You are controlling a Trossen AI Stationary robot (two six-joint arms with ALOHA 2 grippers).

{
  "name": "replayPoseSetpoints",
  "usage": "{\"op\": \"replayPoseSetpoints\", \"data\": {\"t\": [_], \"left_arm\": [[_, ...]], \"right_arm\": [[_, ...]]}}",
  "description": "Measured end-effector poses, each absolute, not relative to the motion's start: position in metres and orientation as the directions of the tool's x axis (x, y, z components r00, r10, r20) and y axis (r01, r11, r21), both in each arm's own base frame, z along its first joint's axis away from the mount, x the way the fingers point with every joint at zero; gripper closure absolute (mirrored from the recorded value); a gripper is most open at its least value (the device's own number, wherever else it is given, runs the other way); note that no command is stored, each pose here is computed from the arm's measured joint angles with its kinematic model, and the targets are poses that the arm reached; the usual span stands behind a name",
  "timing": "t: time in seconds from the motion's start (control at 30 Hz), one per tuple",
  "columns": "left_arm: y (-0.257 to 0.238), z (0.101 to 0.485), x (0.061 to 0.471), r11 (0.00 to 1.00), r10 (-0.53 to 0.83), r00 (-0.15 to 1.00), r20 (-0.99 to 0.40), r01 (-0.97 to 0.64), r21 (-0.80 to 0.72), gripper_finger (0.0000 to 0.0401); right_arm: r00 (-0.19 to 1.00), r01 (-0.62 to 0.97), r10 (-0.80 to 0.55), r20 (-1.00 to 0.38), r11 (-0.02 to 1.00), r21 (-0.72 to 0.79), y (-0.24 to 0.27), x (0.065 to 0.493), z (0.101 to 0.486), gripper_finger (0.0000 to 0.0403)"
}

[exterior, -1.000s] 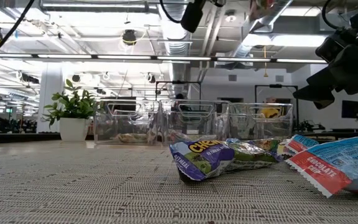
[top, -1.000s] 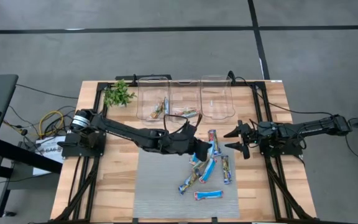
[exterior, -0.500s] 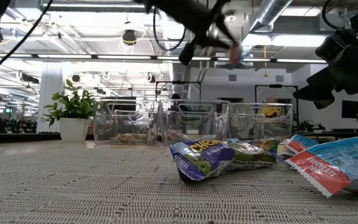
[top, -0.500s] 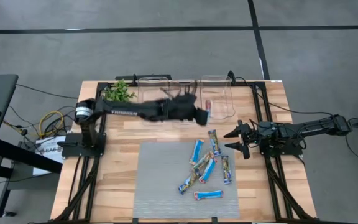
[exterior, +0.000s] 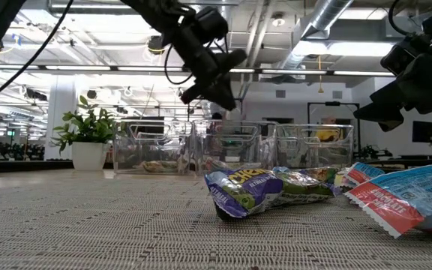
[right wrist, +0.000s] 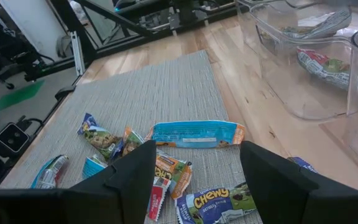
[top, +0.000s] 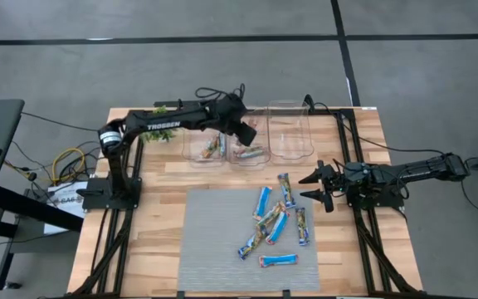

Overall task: Pick and place Granola Bars by type
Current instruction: Put the red granola bar into the middle transparent bin, then put the blue granola bar into the right transparent bin

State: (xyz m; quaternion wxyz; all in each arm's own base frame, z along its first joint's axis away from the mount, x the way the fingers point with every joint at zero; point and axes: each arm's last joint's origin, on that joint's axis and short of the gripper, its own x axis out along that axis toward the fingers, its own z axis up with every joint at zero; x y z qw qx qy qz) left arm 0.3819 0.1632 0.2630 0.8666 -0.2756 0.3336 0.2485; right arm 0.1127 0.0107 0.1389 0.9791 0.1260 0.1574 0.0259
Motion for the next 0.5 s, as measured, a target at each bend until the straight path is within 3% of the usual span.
{"op": "replayPoseSetpoints", "data": {"t": [0.27, 0.5], "left_arm": [[0.1664, 0.2589, 0.3757, 0.813, 0.22, 0.616, -0.756, -0.544, -0.207, 0.0358], [0.1632, 0.26, 0.378, 0.823, 0.137, 0.657, -0.741, -0.492, -0.284, 0.0358]], "right_arm": [[0.949, -0.011, 0.09, -0.302, 0.967, 0.255, 0.0108, 0.1127, 0.1389, 0.0178], [0.949, -0.011, 0.091, -0.302, 0.967, 0.255, 0.0108, 0.1127, 0.1389, 0.0178]]}}
